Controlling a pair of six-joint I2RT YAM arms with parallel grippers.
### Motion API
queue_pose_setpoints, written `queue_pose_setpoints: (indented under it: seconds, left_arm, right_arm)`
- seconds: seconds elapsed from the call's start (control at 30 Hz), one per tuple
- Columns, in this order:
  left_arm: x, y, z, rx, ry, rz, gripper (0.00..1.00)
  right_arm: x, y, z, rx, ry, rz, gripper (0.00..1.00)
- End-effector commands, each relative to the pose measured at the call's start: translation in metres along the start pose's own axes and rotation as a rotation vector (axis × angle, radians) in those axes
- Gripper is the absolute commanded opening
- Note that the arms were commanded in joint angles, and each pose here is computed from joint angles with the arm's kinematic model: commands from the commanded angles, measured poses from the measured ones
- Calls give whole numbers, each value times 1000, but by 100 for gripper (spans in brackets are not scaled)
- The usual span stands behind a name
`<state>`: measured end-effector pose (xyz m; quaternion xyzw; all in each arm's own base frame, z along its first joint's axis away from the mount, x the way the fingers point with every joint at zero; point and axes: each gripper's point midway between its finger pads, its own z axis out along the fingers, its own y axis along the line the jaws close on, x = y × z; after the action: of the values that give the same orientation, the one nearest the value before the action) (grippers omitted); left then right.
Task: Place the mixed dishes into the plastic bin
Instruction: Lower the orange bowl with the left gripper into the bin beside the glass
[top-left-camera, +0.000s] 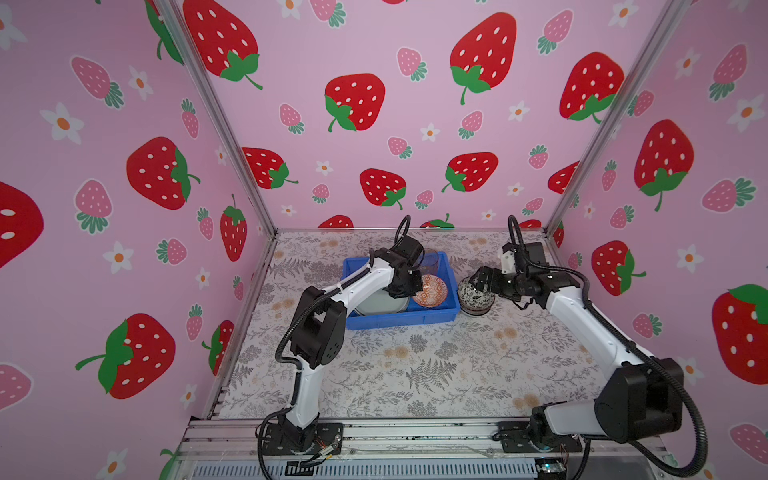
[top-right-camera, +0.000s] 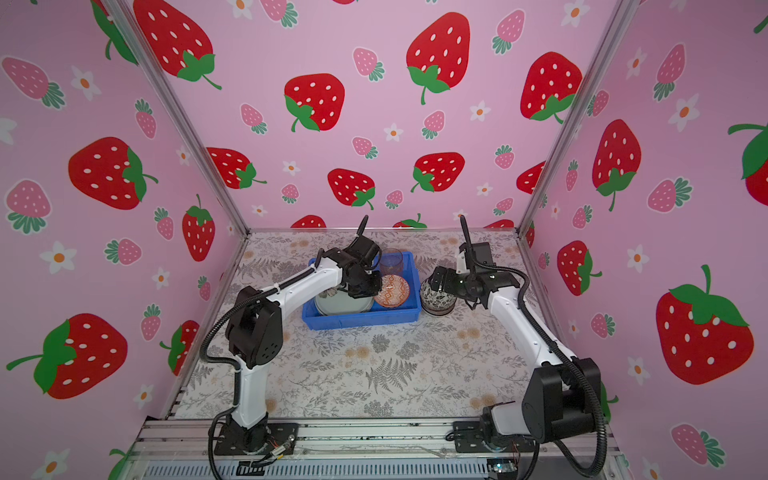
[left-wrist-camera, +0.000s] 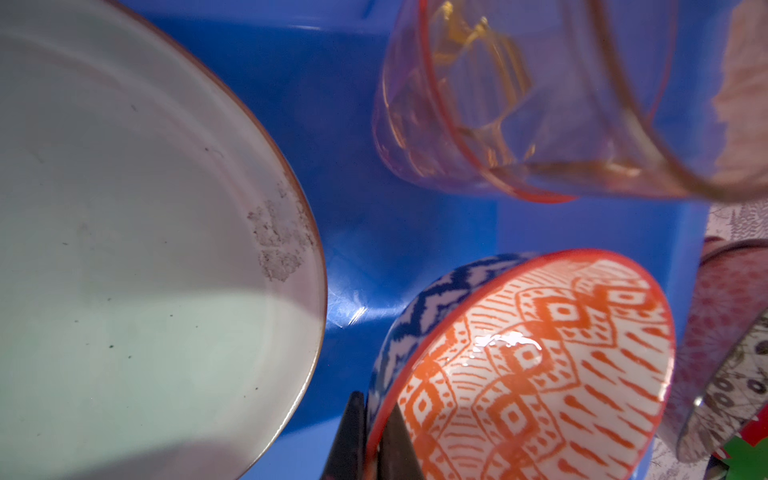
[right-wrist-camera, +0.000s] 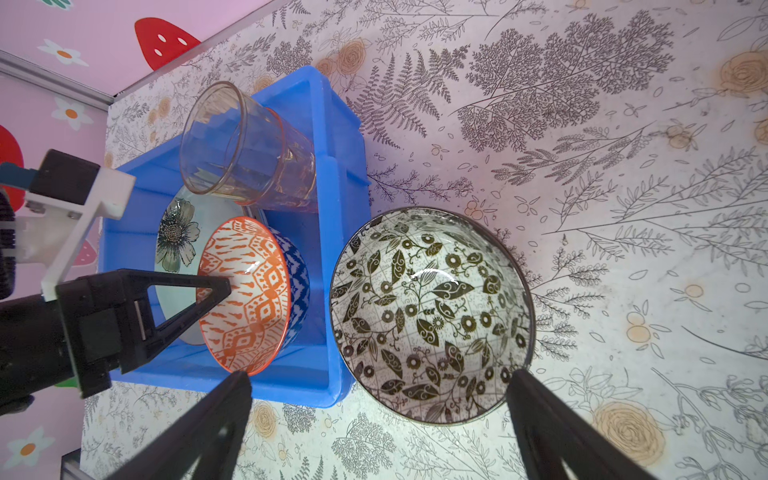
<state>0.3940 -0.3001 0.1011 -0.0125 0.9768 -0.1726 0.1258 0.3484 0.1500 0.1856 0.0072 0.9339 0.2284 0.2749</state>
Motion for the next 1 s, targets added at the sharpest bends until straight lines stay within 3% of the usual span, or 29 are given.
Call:
queue_pose_setpoints:
  seconds: [0.0,0.97]
  left_arm:
    - [1,-13,7,51,5,-2,0]
    - [14,-3,38,18,44,15,1]
  right_arm:
    - [2,-4,-1,1,-4,-10,98]
    - [7,-11,5,12,5,-5,98]
